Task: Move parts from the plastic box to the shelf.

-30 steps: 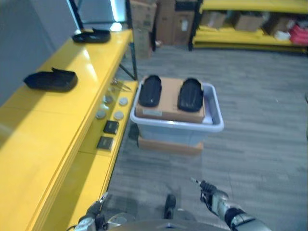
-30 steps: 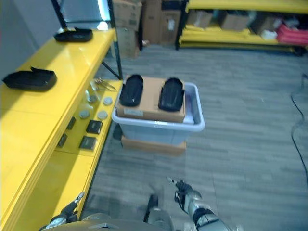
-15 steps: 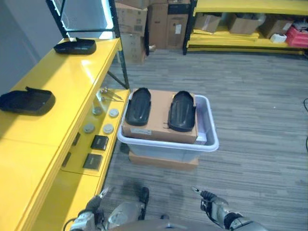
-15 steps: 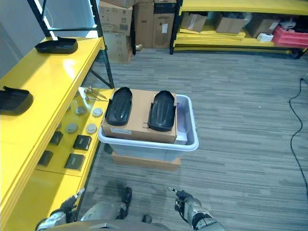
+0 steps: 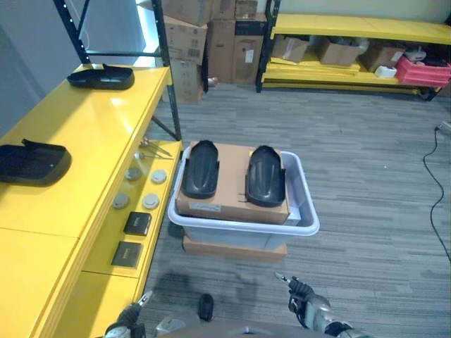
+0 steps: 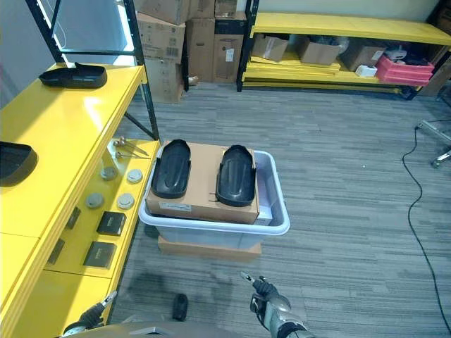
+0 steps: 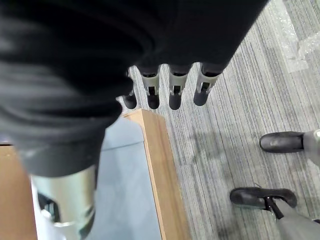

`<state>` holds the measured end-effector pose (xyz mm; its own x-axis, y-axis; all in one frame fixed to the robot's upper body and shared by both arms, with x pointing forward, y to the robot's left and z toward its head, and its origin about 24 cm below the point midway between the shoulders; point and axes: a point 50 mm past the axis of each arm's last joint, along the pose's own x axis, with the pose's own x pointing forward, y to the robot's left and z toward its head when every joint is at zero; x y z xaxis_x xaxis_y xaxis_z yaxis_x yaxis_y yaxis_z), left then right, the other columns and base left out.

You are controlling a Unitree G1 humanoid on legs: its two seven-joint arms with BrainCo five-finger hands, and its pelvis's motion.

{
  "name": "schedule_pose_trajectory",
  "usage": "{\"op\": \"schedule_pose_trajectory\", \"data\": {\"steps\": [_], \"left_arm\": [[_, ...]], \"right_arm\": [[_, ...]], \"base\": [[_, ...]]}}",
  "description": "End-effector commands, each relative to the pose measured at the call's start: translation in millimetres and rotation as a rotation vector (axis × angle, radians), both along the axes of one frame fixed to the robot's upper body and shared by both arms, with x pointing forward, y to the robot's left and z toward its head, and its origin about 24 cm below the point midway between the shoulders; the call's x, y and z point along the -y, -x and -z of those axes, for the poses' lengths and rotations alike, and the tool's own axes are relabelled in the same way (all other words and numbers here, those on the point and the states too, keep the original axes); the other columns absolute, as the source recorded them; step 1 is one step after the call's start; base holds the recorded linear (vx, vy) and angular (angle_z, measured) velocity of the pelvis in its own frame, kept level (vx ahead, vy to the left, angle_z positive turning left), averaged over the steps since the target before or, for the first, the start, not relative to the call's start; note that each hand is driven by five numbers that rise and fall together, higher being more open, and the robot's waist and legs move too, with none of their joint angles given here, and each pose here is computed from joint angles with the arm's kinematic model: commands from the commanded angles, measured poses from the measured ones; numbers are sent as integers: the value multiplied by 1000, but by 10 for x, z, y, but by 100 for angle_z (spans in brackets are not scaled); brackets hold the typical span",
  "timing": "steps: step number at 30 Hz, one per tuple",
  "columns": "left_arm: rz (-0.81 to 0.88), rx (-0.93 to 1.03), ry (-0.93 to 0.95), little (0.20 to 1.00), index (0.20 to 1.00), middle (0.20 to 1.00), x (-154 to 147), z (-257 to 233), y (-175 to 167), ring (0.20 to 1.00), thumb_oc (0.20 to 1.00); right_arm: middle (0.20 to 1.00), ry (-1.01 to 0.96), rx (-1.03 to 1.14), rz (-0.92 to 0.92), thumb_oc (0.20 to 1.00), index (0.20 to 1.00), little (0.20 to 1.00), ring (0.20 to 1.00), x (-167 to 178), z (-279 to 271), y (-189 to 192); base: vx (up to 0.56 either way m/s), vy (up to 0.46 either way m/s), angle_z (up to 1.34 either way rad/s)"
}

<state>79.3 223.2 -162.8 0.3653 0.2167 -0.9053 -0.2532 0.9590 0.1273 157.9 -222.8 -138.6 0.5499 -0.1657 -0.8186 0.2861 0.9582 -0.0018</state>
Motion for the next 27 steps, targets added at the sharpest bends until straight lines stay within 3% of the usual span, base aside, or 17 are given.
{"op": "schedule_pose_trajectory", "data": {"steps": [1, 8, 13, 26, 27], "left_arm": [[-18, 88, -31, 1000, 1000, 1000, -117, -85, -232, 1000, 1000], [-104, 95, -28, 1000, 1000, 1000, -224, -106, -239, 1000, 1000], [-62, 73, -20, 1000, 1000, 1000, -15, -30, -161, 1000, 1000], [-25, 45, -40, 1000, 1000, 1000, -59, -28, -117, 1000, 1000], [-37, 224, -49, 1000, 1000, 1000, -157, -203, -509, 1000, 1000]], "right_arm": [[1000, -41, 132, -20, 1000, 1000, 1000, 1000, 26, -149, -198], [1000, -83, 134, -61, 1000, 1000, 1000, 1000, 12, -142, -194], [1000, -96, 107, -83, 1000, 1000, 1000, 1000, -19, -92, -93], [1000, -54, 176, -26, 1000, 1000, 1000, 1000, 91, -174, -153], [1000, -32, 461, 111, 1000, 1000, 1000, 1000, 429, -525, -329]], "base": [[-113, -109, -17], [46, -262, 23], [62, -188, 29], [14, 10, 0], [10, 33, -1]]}}
